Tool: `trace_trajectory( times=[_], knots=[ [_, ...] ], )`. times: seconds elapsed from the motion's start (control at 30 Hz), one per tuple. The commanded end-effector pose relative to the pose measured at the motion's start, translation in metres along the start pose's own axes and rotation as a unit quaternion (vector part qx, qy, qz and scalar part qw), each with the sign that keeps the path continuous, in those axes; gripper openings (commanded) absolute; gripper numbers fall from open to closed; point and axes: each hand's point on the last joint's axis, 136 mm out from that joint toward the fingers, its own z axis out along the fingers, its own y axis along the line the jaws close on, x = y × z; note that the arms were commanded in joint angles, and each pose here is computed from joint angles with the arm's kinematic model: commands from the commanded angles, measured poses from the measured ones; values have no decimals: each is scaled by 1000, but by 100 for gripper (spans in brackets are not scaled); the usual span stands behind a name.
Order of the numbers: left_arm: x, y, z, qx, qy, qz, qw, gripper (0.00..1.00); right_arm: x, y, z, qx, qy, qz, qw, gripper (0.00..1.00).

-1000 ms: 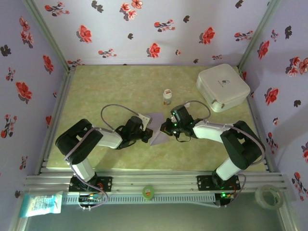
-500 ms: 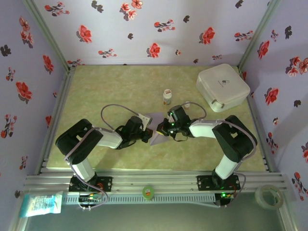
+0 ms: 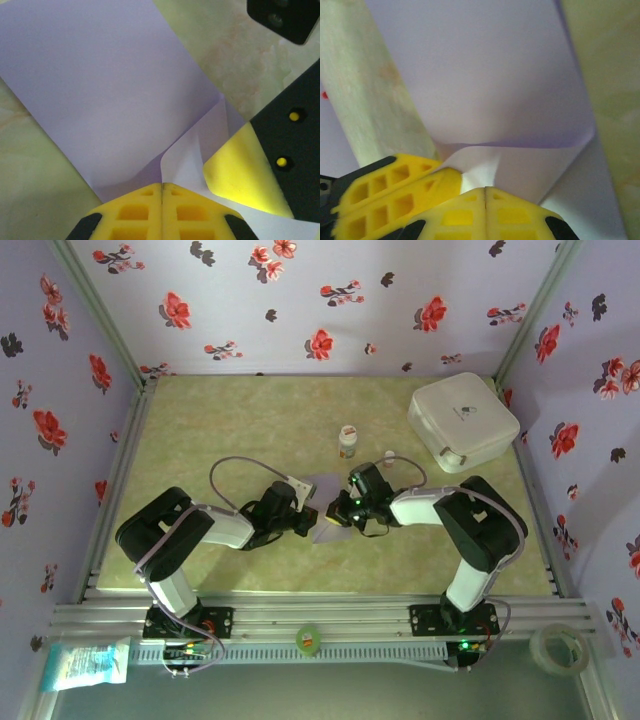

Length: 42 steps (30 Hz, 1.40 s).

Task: Fold a paper plane with a square sheet of paper (pick it up from the middle)
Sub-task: Fold the triangle a second time at the center of the table.

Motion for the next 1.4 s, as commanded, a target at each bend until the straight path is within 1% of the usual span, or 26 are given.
trace_trajectory(
  times=[0.0,0.1,0.27,0.33,0.53,0.7,0.77,0.83,0.93,1.0,1.07,1.17,1.23,1.37],
  knots=[
    [20,11,5,-14,36,-4,999,0,5,-24,4,33,1,18,999,0],
    [20,11,5,-13,37,-5,999,0,1,-19,-2,35,-9,17,999,0],
    [19,11,4,-14,38,-3,999,0,-9,17,-19,-6,-22,-5,1000,0],
    [19,11,4,-14,37,-3,999,0,-15,22,-23,-9,-29,-9,999,0],
    [20,10,4,-13,38,-2,999,0,-27,12,-19,-15,-31,12,999,0],
    [20,10,4,-12,40,0,999,0,-29,-23,-8,23,-40,58,997,0],
    [22,11,4,-14,42,0,999,0,-25,-41,-7,47,-45,74,995,0],
    [22,11,3,-14,43,0,999,0,-24,-49,-10,65,-50,81,993,0],
    [23,12,3,-15,44,1,999,0,-29,-43,-21,72,-64,70,993,0],
    [24,12,3,-15,45,1,999,0,-33,-27,-28,57,-70,53,995,0],
    [22,11,3,-15,44,0,999,0,-38,-6,-33,29,-64,36,997,0],
    [23,11,4,-14,44,0,999,0,-44,8,-35,9,-65,28,997,0],
    [23,11,4,-14,45,0,999,0,-47,6,-32,12,-64,31,997,0],
    [22,11,4,-14,45,0,999,0,-49,-14,-23,29,-63,57,996,0]
  ],
)
